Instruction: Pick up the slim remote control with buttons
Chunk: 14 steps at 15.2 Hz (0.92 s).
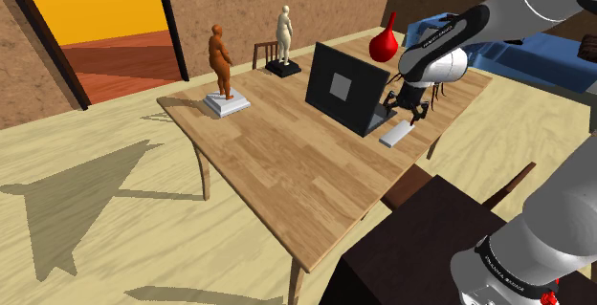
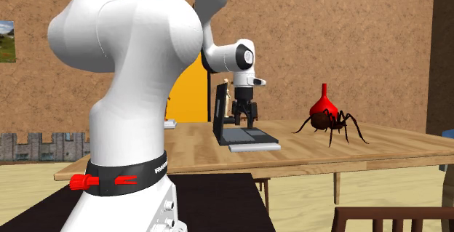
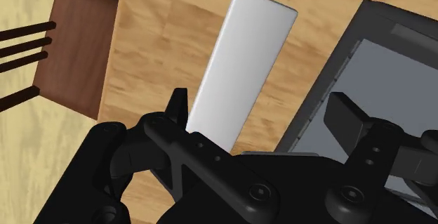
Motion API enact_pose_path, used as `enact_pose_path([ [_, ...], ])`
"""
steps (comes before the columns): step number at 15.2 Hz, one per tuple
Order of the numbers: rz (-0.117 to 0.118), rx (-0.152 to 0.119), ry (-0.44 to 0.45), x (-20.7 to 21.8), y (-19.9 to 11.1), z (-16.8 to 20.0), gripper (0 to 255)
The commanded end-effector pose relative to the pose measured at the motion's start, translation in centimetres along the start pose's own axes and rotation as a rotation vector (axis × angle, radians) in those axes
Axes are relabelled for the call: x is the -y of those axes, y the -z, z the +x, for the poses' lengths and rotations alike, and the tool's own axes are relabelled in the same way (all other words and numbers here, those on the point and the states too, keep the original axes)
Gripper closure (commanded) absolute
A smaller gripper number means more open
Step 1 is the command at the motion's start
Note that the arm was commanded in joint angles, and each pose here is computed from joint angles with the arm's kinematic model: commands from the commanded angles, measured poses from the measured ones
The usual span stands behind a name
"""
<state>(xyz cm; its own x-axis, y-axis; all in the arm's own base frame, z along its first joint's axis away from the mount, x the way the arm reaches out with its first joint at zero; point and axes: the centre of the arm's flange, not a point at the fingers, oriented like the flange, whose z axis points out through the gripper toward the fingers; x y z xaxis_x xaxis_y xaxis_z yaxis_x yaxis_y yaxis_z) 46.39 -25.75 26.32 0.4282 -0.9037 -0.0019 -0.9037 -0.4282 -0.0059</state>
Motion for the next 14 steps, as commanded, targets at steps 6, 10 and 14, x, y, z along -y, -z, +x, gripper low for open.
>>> enact_pose_path([
  [6,0.013,0.005,-0.145,-1.9,-5.3,3.8,0],
  [10,0.013,0.005,-0.145,-1.9,-7.4,3.8,0],
  [14,0.013,0.005,-0.145,-1.9,-8.3,3.7,255],
])
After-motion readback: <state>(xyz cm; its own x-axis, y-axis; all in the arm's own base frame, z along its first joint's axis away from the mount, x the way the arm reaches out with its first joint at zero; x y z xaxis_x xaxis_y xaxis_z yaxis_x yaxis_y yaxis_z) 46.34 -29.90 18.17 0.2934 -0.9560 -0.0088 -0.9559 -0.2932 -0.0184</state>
